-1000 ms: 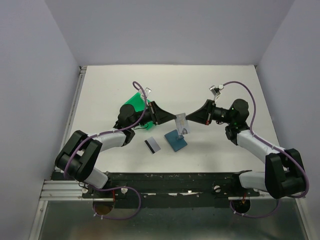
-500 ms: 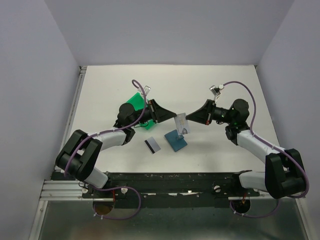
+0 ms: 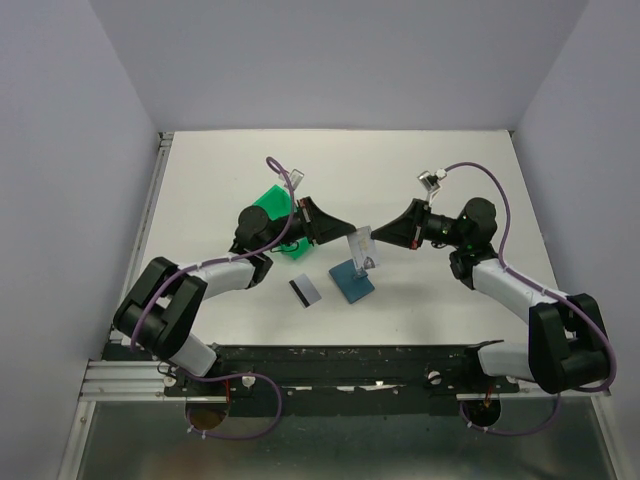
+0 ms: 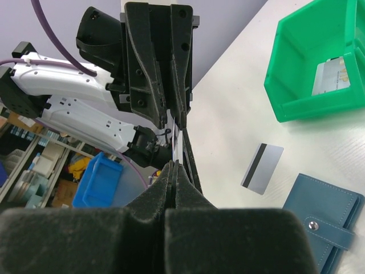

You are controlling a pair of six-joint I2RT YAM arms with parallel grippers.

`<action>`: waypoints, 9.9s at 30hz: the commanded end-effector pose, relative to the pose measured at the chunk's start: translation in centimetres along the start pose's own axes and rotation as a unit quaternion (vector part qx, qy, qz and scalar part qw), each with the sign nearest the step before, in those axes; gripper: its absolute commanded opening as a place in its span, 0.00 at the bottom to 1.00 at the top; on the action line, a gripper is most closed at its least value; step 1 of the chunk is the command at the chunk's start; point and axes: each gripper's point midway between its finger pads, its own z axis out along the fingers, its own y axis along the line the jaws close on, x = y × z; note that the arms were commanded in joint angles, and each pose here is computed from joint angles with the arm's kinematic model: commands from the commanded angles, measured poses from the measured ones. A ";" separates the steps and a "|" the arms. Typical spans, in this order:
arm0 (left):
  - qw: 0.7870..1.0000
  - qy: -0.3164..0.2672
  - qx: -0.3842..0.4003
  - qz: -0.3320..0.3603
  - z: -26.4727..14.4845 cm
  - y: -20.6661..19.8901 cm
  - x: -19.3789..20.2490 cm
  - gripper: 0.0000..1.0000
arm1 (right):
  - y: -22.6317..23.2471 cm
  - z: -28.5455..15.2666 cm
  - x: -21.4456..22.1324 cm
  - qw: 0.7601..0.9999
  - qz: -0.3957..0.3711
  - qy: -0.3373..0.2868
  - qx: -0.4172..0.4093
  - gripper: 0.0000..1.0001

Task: Put the credit cards into the card holder
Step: Adjust the card holder, then open the card holder at the center of the board.

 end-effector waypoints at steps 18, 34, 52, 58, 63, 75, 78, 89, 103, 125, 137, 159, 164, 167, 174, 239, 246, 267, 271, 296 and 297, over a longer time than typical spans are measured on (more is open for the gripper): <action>0.999 0.026 0.027 0.012 0.8 -0.4 1.0 0.00 | 0.2 0.2 -0.6 1.000 -0.018 0.000 -0.007 0.00; 0.999 0.040 -0.006 0.014 2.4 6.6 -2.3 0.00 | -6.3 0.3 -4.0 0.984 -0.044 0.009 0.175 0.41; 1.000 0.029 -0.008 0.003 -0.2 4.9 -0.6 0.00 | -5.9 -1.7 -1.5 0.976 -0.034 0.002 0.213 0.64; 1.000 0.022 -0.009 0.002 -0.8 4.2 -0.2 0.00 | -4.9 -2.8 -1.3 0.972 -0.039 -0.010 0.234 0.70; 1.000 0.021 -0.005 0.003 -0.7 3.2 0.1 0.00 | -4.5 -3.4 -0.5 0.969 -0.018 -0.008 0.247 0.70; 0.998 0.046 0.037 0.004 1.5 0.1 1.2 0.00 | -1.5 -2.0 1.4 0.992 -0.008 0.026 0.127 0.72; 0.998 0.050 0.038 0.002 2.0 0.1 1.4 0.00 | -0.7 -1.9 1.6 0.994 -0.011 0.030 0.101 0.70; 0.998 0.054 0.039 -0.005 3.3 0.2 1.5 0.00 | 0.4 -2.0 2.6 0.997 -0.004 0.038 0.068 0.46; 0.998 0.056 -0.028 0.001 2.4 2.7 1.9 0.36 | -1.5 -2.9 2.8 0.989 -0.003 0.033 0.145 0.00; 0.912 0.098 -0.399 -0.012 -8.2 11.3 9.3 0.37 | -11.1 -1.2 6.7 0.912 0.007 0.168 0.373 0.00; 0.901 0.116 -0.416 -0.030 -9.2 12.4 11.4 0.08 | -10.8 2.4 8.9 0.917 0.023 0.234 0.322 0.00; 0.898 0.129 -0.420 -0.032 -9.2 13.0 12.2 0.04 | -14.1 -2.9 8.4 0.779 -0.070 0.299 0.547 0.00; 0.896 0.134 -0.423 -0.031 -9.2 13.2 12.4 0.04 | -14.6 -3.2 8.9 0.771 -0.070 0.311 0.551 0.01; 0.895 0.134 -0.423 -0.031 -9.3 13.2 12.4 0.04 | -14.5 -2.4 9.4 0.786 -0.064 0.312 0.530 0.00; 0.893 0.140 -0.426 -0.033 -9.4 13.5 12.6 0.04 | -14.0 -1.0 10.2 0.810 -0.048 0.314 0.494 0.00; 0.864 0.172 -0.473 -0.029 -12.9 14.3 14.6 0.00 | -6.7 5.1 11.9 0.923 0.039 0.278 0.263 0.00; 0.849 0.172 -0.498 -0.032 -15.3 14.5 15.5 0.00 | -6.1 5.3 11.7 0.927 0.040 0.274 0.253 0.00; 0.851 0.203 -0.485 -0.005 -11.1 16.2 13.7 0.00 | -5.1 4.8 12.1 0.932 0.043 0.272 0.235 0.00; 0.859 0.218 -0.462 0.002 -9.3 15.8 13.1 0.00 | -5.0 4.9 12.2 0.933 0.046 0.272 0.233 0.00; 0.863 0.252 -0.438 0.005 -9.9 15.0 14.1 0.00 | -10.2 4.4 13.9 0.899 0.060 0.294 0.320 0.00; 0.858 0.250 -0.448 0.008 -10.2 15.1 14.0 0.00 | -10.3 4.2 13.8 0.897 0.058 0.292 0.327 0.00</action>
